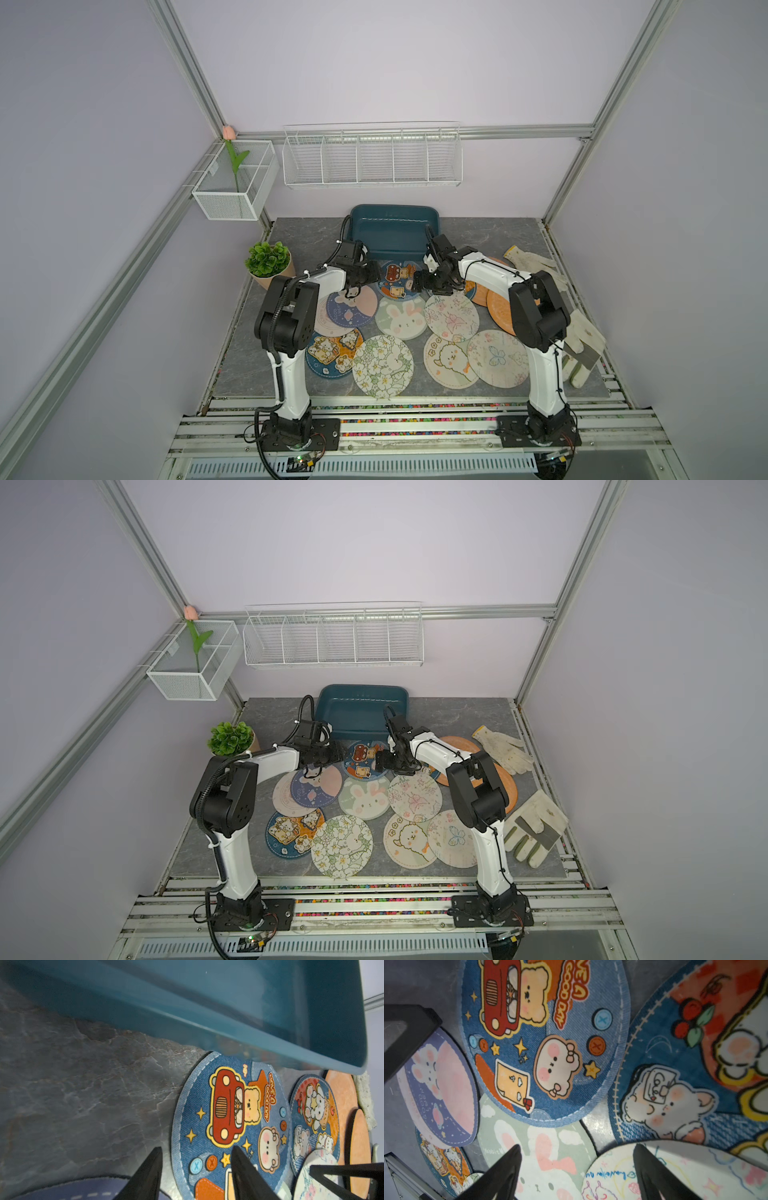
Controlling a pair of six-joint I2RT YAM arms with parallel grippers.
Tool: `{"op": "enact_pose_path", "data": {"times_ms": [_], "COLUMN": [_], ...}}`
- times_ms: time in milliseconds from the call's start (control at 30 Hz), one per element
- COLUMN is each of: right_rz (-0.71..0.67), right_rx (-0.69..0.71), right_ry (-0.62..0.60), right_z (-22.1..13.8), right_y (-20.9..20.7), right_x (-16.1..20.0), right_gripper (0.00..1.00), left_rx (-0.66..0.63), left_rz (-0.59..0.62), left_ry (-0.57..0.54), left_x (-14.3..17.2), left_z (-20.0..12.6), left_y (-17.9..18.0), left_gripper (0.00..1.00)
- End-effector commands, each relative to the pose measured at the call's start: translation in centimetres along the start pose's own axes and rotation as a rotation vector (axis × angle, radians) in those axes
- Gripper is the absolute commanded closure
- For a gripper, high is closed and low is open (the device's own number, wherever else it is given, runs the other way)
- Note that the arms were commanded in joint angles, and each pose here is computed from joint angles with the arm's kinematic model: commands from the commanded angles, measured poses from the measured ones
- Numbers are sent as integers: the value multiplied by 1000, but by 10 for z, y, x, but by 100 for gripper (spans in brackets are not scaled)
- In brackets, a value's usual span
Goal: Put the coasters into the storage box
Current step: Pick up the coaster from the center of the board.
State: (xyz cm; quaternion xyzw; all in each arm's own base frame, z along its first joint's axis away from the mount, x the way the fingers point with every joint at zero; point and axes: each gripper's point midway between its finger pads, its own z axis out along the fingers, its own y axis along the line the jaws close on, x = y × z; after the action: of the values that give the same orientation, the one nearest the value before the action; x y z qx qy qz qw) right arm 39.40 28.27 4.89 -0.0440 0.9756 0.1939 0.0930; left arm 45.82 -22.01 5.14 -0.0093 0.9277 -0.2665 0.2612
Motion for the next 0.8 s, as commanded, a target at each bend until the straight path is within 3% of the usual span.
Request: {"op": "enact_pose_path", "data": {"times_ms": [0, 767], "right_rz": [18, 85], "right_rx": [-27, -42], "right_ry": [8, -13], "right_z": [5, 32], "right_y": [11, 16], "right_x": [-3, -17], "right_gripper": [15, 25], "left_rx": [24, -1], "left_rz": [15, 10], "left_ry": [38, 137], "left_x": [5, 25], "left_z": [6, 22], "left_y": [-7, -1], "left_gripper": [47, 52]}}
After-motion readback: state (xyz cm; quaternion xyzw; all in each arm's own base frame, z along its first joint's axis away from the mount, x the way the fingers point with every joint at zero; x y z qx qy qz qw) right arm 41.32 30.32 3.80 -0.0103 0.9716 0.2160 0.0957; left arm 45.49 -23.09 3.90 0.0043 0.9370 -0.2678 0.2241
